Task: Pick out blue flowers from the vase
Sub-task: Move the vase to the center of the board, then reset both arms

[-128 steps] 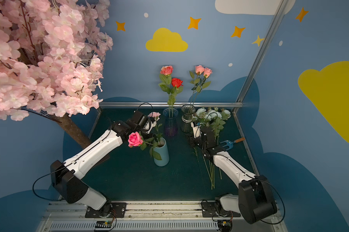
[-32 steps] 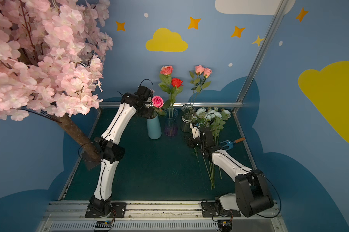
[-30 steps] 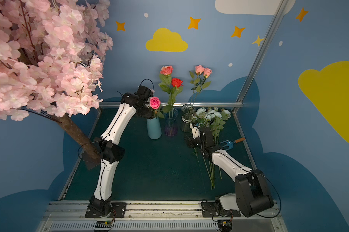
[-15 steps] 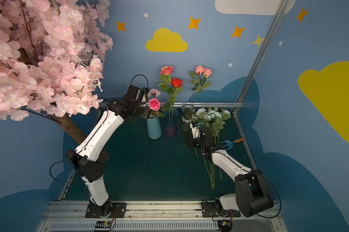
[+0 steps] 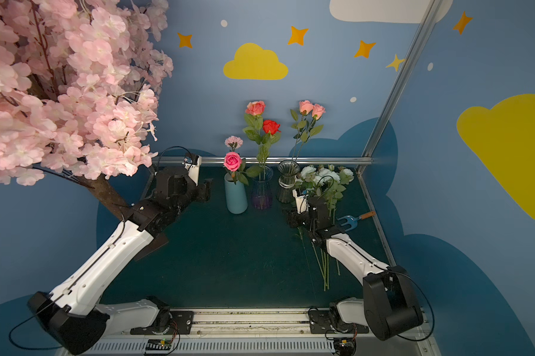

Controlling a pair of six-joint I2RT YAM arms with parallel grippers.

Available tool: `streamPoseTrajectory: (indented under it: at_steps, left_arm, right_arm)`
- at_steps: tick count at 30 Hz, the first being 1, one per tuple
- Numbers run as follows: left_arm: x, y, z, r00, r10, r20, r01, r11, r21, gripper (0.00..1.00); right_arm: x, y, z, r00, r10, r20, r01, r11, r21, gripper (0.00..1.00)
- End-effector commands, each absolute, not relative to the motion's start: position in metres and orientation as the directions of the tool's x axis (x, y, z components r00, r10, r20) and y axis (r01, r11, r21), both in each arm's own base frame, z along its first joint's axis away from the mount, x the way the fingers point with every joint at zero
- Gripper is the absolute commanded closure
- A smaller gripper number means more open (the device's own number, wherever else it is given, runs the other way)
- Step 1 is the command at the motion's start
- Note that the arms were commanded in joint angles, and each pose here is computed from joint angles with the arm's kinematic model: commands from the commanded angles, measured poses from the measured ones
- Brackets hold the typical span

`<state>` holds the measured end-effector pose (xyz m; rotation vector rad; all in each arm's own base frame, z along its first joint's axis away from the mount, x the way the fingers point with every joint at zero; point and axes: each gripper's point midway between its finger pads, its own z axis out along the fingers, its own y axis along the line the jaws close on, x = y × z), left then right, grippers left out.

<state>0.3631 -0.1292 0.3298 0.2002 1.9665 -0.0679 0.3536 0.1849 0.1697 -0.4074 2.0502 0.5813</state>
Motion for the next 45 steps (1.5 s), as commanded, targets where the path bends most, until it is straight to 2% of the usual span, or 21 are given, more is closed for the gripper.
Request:
streamPoseTrajectory:
  at_steps: [1, 3, 7, 11, 15, 20, 22, 25, 29, 32, 35, 37, 42, 45]
  left_arm:
    - [0.350, -0.126, 0.319, -0.313, 0.043, -0.949, 0.153, 0.988, -0.006, 0.24]
    - [0.339, -0.119, 0.302, -0.295, 0.026, -0.955, 0.133, 0.991, -0.015, 0.17]
    - [0.323, -0.095, 0.264, -0.282, 0.012, -0.959, 0.046, 0.999, -0.002, 0.09]
    - [0.313, -0.065, 0.233, -0.212, 0.039, -0.976, -0.077, 0.995, 0.056, 0.08]
    - [0.305, -0.042, 0.221, -0.063, 0.047, -0.997, -0.144, 0.988, 0.056, 0.04]
    - [0.316, -0.037, 0.186, -0.163, 0.131, -0.978, -0.115, 0.982, 0.150, 0.01]
    - [0.323, -0.035, 0.176, -0.184, 0.166, -0.969, -0.124, 0.974, 0.190, 0.00]
    - [0.335, -0.029, 0.166, -0.178, 0.182, -0.967, -0.155, 0.965, 0.210, 0.01]
    - [0.353, -0.017, 0.144, -0.211, 0.192, -0.958, -0.177, 0.957, 0.231, 0.01]
    - [0.363, -0.009, 0.127, -0.191, 0.157, -0.969, -0.183, 0.964, 0.193, 0.01]
    - [0.371, 0.002, 0.121, -0.161, 0.153, -0.975, -0.229, 0.955, 0.188, 0.01]
    - [0.368, 0.004, 0.116, -0.185, 0.123, -0.975, -0.225, 0.961, 0.164, 0.01]
    - [0.366, 0.001, 0.113, -0.187, 0.096, -0.978, -0.173, 0.976, 0.129, 0.00]
    - [0.365, 0.000, 0.114, -0.159, 0.103, -0.982, -0.165, 0.978, 0.129, 0.01]
  right_arm:
    - [0.355, 0.179, 0.190, -0.439, -0.014, -0.898, -0.493, 0.840, 0.228, 0.46]
    - [0.351, 0.175, 0.187, -0.433, -0.008, -0.901, -0.485, 0.845, 0.226, 0.46]
    - [0.348, 0.165, 0.194, -0.395, 0.039, -0.918, -0.454, 0.860, 0.232, 0.45]
    - [0.345, 0.150, 0.199, -0.372, 0.082, -0.924, -0.408, 0.880, 0.242, 0.43]
    - [0.342, 0.124, 0.205, -0.342, 0.139, -0.929, -0.327, 0.910, 0.257, 0.38]
    - [0.340, 0.084, 0.206, -0.357, 0.184, -0.916, -0.172, 0.951, 0.258, 0.29]
    - [0.340, 0.065, 0.204, -0.354, 0.153, -0.923, -0.099, 0.975, 0.199, 0.17]
    - [0.339, 0.030, 0.199, -0.330, 0.101, -0.939, 0.045, 0.995, 0.092, 0.11]
    - [0.336, 0.002, 0.186, -0.284, -0.017, -0.959, 0.130, 0.990, -0.056, 0.11]
    - [0.338, -0.012, 0.171, -0.235, -0.022, -0.972, 0.179, 0.982, -0.066, 0.11]
    - [0.343, -0.021, 0.159, -0.157, 0.013, -0.987, 0.202, 0.979, -0.020, 0.11]
    - [0.347, -0.026, 0.152, -0.132, 0.059, -0.990, 0.227, 0.973, 0.028, 0.11]
    - [0.366, -0.012, 0.119, -0.216, 0.057, -0.975, 0.144, 0.989, 0.026, 0.11]
    - [0.381, 0.009, 0.102, -0.224, -0.004, -0.975, 0.020, 1.000, -0.009, 0.11]
